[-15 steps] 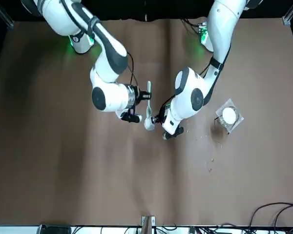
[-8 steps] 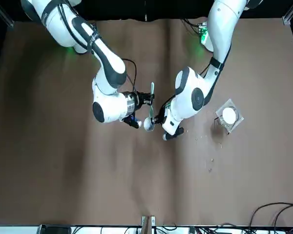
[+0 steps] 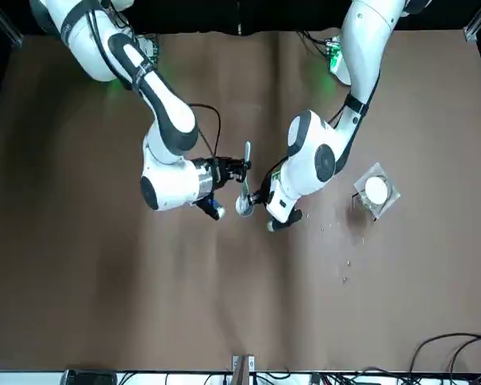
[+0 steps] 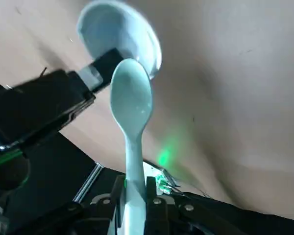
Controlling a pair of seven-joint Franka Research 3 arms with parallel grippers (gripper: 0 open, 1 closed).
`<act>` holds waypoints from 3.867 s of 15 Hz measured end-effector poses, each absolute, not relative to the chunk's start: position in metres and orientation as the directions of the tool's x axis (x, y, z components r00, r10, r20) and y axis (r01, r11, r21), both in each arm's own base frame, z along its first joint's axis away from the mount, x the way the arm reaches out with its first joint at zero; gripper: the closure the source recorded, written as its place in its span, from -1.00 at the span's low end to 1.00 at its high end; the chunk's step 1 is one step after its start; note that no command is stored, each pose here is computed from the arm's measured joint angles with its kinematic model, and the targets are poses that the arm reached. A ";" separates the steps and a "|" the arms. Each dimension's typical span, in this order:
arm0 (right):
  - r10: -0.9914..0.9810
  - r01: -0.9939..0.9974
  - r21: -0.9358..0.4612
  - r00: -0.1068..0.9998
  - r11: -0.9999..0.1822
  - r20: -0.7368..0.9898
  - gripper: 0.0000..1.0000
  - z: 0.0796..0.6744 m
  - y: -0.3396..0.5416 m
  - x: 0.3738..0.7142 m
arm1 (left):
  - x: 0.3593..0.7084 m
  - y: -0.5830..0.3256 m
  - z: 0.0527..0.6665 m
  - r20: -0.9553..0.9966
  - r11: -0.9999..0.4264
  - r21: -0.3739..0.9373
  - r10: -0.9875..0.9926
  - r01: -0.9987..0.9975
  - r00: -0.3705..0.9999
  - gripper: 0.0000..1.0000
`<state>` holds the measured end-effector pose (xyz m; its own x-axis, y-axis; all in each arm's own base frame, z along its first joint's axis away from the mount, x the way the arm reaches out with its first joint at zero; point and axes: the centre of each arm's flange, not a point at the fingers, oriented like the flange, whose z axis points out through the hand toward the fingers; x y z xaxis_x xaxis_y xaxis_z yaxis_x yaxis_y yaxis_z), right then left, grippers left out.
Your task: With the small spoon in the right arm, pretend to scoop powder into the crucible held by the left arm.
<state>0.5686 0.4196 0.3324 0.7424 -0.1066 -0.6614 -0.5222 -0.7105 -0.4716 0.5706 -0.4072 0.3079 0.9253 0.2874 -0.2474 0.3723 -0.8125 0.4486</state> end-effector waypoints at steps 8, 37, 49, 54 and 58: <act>0.111 -0.364 -0.550 0.752 -0.752 -0.649 0.60 0.333 0.286 0.610 | 0.602 -0.351 0.326 -0.278 -0.800 0.435 0.317 0.413 0.907 0.89; 0.981 0.906 -0.376 0.176 -0.194 -0.083 0.60 0.173 -0.066 0.656 | 0.547 0.089 0.292 -0.212 -0.857 0.501 0.013 0.120 0.977 0.89; 0.987 0.905 -0.395 0.150 -0.157 -0.050 0.07 0.165 -0.076 0.652 | 0.554 0.086 0.300 -0.193 -0.859 0.502 0.007 0.105 0.981 -0.57; 0.987 0.907 -0.389 0.152 -0.159 -0.049 -0.07 0.168 -0.077 0.654 | 0.580 0.071 0.358 -0.232 -0.927 0.368 -0.010 0.078 0.973 -1.00; 0.978 0.852 -0.479 0.181 -0.211 -0.107 -0.13 0.197 -0.080 0.649 | 0.610 -0.006 0.448 -0.199 -0.991 0.130 0.011 0.038 0.980 -1.00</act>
<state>0.6490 -0.0799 0.1967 0.1813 0.9775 -0.1075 0.8519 -0.2107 -0.4794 0.6102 -0.0056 0.4477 0.9800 0.0111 -0.1985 0.0376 -0.9908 0.1300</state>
